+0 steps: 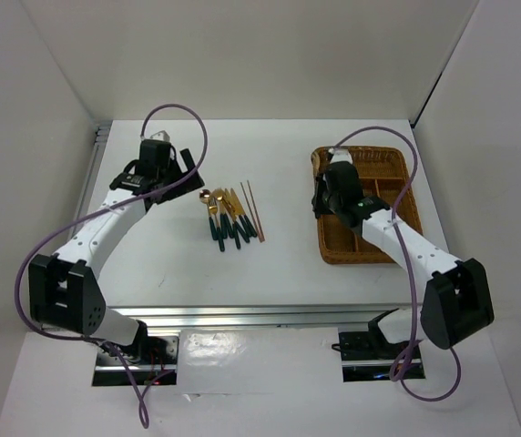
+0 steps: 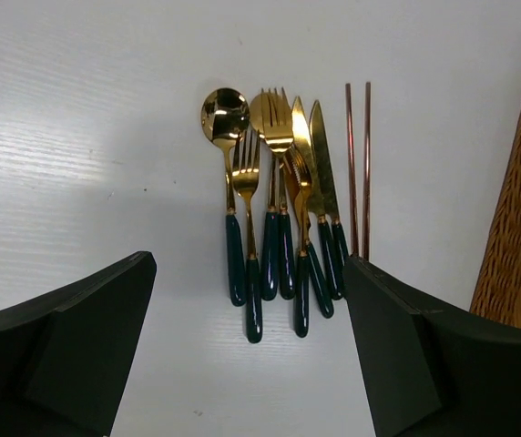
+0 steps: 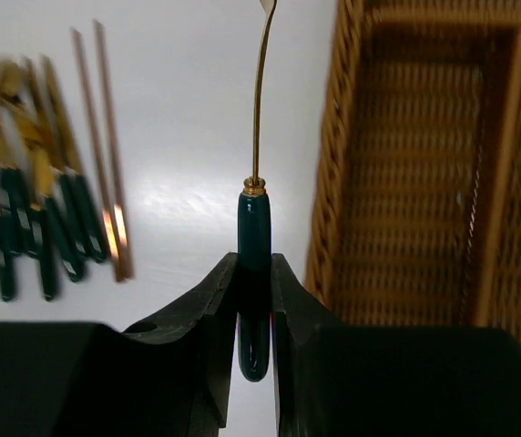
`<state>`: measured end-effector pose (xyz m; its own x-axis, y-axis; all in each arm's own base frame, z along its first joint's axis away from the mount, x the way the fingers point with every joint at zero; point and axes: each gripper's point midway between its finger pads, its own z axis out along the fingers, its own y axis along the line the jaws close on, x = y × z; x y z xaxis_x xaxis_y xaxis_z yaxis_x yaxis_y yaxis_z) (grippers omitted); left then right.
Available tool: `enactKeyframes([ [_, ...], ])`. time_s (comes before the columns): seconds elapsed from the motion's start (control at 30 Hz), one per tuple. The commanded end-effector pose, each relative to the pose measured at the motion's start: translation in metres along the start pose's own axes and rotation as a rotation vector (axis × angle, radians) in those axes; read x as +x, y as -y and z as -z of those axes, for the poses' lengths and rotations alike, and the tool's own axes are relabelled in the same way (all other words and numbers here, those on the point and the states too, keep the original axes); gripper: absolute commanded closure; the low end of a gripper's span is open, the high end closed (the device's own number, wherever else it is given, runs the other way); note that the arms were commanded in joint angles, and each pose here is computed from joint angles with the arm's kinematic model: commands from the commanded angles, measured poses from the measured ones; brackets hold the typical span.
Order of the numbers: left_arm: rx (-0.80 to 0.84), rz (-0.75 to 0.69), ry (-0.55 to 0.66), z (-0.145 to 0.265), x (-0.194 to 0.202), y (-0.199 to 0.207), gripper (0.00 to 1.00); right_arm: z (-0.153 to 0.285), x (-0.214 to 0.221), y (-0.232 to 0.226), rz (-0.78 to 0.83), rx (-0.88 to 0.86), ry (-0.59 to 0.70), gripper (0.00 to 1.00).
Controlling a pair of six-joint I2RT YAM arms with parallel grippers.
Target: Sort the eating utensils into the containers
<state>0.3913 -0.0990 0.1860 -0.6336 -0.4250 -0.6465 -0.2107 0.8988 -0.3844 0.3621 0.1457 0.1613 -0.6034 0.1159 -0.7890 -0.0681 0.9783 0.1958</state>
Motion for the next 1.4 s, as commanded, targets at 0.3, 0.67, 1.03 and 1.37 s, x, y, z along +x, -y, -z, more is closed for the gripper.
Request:
enactKeyframes([
  [0.3,0.051,-0.076,-0.125,-0.03,0.02,0.006,0.01,-0.004,0.055,0.071,0.016,0.234,-0.181,1.0],
  [0.67,0.047,-0.093,-0.188,-0.042,0.032,0.004,0.01,-0.019,0.073,0.08,0.033,0.26,-0.287,0.87],
  [1.03,0.063,-0.059,-0.248,-0.057,0.049,0.005,0.03,0.009,0.013,0.054,0.015,0.138,-0.099,0.37],
  [1.37,-0.038,-0.077,-0.283,-0.074,0.076,0.005,0.1,0.028,-0.027,0.038,-0.011,0.055,0.081,0.23],
])
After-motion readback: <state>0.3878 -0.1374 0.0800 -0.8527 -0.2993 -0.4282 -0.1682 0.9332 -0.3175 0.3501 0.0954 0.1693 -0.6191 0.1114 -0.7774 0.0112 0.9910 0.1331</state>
